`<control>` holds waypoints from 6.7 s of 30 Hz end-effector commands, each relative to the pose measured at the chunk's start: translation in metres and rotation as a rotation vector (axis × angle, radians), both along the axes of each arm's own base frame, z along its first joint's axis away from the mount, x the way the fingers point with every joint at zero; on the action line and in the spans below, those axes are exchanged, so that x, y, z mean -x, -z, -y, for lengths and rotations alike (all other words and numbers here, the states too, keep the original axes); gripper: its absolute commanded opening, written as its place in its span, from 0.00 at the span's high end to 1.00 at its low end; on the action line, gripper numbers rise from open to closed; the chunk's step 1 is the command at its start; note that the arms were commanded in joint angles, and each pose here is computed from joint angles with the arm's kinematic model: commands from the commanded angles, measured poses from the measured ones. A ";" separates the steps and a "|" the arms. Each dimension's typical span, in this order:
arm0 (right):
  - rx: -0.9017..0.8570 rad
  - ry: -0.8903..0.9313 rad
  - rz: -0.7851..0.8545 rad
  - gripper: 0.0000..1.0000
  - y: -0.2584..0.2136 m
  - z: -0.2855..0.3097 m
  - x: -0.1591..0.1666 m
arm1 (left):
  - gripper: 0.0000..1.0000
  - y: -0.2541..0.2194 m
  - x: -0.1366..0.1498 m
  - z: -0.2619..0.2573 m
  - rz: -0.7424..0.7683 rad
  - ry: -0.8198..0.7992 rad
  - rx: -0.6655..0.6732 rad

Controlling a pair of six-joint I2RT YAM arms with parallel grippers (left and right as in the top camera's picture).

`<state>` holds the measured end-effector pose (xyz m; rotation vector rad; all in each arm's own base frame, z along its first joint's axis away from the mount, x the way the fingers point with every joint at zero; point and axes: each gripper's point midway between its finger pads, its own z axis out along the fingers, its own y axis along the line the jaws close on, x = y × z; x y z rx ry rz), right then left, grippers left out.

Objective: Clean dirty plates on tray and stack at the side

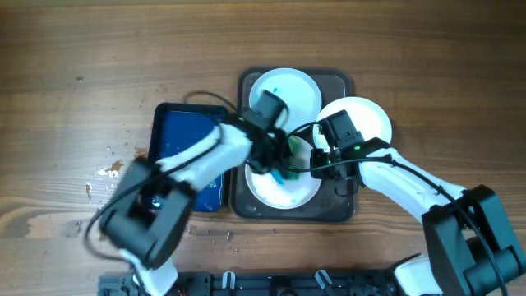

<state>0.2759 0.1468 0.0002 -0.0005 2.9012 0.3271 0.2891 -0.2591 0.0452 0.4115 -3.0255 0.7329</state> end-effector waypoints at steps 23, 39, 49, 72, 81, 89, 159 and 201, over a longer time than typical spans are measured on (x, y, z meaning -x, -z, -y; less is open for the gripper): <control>0.045 0.016 -0.026 0.85 0.007 0.010 0.002 | 0.96 0.040 0.053 0.055 -0.295 0.048 0.057; 0.046 0.016 -0.027 0.85 0.007 0.010 0.003 | 0.96 0.035 0.035 -0.061 -0.228 -0.152 -0.372; 0.046 0.016 -0.027 0.85 0.007 0.010 0.003 | 0.96 0.038 0.041 0.012 -0.259 -0.044 -0.090; 0.057 0.015 -0.051 0.90 0.008 0.012 0.008 | 0.95 0.000 0.013 -0.265 0.006 -0.325 -0.651; 0.074 -0.080 -0.014 0.96 -0.069 0.005 -0.011 | 0.05 -0.092 0.005 -0.266 0.146 -0.427 -0.512; 0.086 -0.184 0.396 0.96 -0.196 -0.068 -0.072 | 0.00 -0.227 0.035 -0.307 0.465 -0.682 -0.410; -0.361 -0.224 0.555 0.96 -0.266 -0.139 -0.079 | 0.00 -0.251 0.055 -0.304 0.569 -0.703 -0.388; 0.005 0.356 0.043 0.96 -0.078 0.164 -0.064 | 0.00 -0.251 0.055 -0.304 0.569 -0.703 -0.388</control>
